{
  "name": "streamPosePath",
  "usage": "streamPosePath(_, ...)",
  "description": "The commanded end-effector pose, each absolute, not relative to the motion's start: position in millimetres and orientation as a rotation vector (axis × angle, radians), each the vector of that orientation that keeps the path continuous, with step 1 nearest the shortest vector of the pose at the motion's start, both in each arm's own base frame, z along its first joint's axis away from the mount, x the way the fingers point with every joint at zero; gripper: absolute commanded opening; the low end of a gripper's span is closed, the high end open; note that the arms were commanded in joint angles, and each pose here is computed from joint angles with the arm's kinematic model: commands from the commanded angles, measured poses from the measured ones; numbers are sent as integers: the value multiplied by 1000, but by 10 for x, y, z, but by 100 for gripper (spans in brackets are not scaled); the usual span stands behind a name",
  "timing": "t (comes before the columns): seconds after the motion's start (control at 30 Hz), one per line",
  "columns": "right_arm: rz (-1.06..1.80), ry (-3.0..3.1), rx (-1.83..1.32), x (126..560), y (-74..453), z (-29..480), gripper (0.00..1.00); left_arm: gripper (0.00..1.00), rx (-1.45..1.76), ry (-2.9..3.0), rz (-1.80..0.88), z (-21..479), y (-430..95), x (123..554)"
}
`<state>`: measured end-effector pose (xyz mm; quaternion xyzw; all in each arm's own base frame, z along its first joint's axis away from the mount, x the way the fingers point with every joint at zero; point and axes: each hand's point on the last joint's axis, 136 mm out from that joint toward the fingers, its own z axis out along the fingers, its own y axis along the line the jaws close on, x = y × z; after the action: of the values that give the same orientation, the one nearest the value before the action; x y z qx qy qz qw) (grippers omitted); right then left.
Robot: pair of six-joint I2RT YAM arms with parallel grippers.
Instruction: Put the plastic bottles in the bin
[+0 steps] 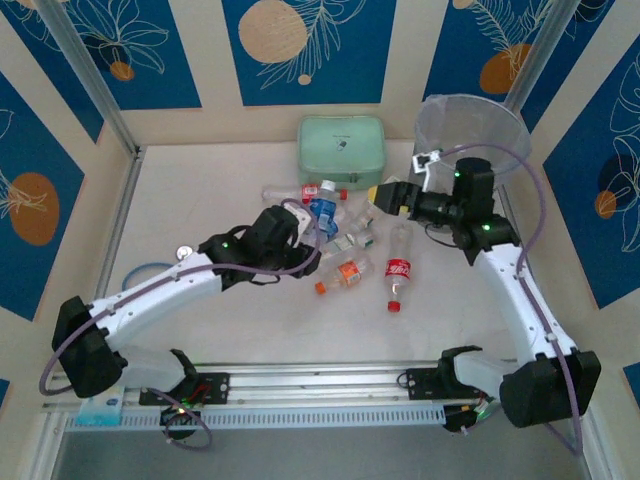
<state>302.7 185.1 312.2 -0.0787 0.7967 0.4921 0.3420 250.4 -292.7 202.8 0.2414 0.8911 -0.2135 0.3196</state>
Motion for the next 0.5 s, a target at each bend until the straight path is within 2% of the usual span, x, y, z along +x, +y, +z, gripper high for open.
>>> streamPosePath(0.0,1367,2035,-297,2947,2128,3180,82,25,731,2227,-736,2145,-3215,2518)
streamPosePath(0.1,1371,2065,-328,2981,2264,3062,69,10,732,2209,-802,2167,-3313,2537)
streamPosePath(0.17,1317,2092,-317,3061,2278,2981,69,5,732,2214,-804,2163,-3328,2557)
streamPosePath(0.2,1280,2111,-307,3114,2274,2928,71,4,737,2213,-810,2161,-3338,2554)
streamPosePath(0.33,1189,2179,-280,3254,2254,2784,89,4,745,2180,-829,2208,-3360,2559)
streamPosePath(0.47,1174,2211,-275,3326,2296,2701,94,5,758,2161,-851,2208,-3395,2550)
